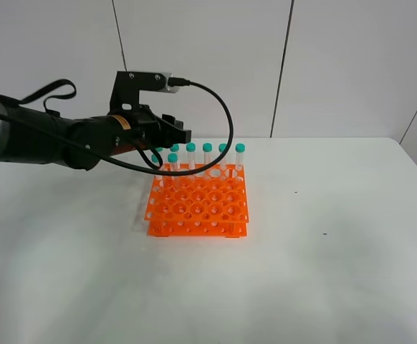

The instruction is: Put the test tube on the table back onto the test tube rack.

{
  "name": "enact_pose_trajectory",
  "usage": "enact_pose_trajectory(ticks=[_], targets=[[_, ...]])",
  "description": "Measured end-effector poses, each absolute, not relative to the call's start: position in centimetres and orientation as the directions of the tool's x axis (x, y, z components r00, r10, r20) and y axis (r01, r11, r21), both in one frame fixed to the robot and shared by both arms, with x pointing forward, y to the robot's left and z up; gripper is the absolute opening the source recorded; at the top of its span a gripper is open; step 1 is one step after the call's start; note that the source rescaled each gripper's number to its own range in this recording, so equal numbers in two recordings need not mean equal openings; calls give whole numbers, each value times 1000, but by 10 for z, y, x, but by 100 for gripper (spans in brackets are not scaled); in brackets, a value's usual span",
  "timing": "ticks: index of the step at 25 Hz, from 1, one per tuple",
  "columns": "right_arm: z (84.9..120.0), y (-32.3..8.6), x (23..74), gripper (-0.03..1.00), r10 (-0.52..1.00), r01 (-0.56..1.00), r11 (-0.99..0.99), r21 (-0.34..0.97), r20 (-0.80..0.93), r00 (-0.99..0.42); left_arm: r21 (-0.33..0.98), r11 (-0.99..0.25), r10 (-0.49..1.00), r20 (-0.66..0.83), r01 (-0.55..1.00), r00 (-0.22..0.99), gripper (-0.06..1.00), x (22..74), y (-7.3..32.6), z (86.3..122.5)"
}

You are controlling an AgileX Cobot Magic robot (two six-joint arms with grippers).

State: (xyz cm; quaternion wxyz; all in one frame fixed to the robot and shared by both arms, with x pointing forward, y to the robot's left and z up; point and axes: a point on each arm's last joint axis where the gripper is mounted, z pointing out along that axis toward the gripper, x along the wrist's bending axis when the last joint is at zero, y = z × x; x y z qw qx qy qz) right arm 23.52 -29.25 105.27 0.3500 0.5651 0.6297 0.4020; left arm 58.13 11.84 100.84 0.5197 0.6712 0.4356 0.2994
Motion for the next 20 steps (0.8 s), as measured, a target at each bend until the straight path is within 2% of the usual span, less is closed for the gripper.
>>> enact_pose_trajectory(ticks=[4, 5, 8, 10, 14, 20], targets=[[1053, -293, 235, 100, 993, 430, 38, 902, 14, -116, 966, -92, 891, -27, 240, 453, 47, 567, 126, 1042], [1053, -293, 235, 100, 993, 430, 38, 902, 14, -116, 967, -104, 889, -14, 231, 458, 54, 564, 127, 1049], [1053, -293, 235, 100, 993, 430, 38, 902, 14, -116, 957, -153, 883, 20, 247, 470, 83, 554, 133, 1061], [1053, -293, 235, 100, 993, 430, 38, 902, 14, -116, 930, -196, 881, 27, 312, 473, 94, 550, 138, 1063], [1053, -293, 235, 100, 993, 430, 38, 902, 14, -116, 841, -255, 890, 12, 477, 455, 100, 551, 150, 1071], [1053, -293, 235, 100, 993, 430, 38, 902, 14, -116, 665, -263, 932, -12, 700, 362, 100, 564, 187, 1080]])
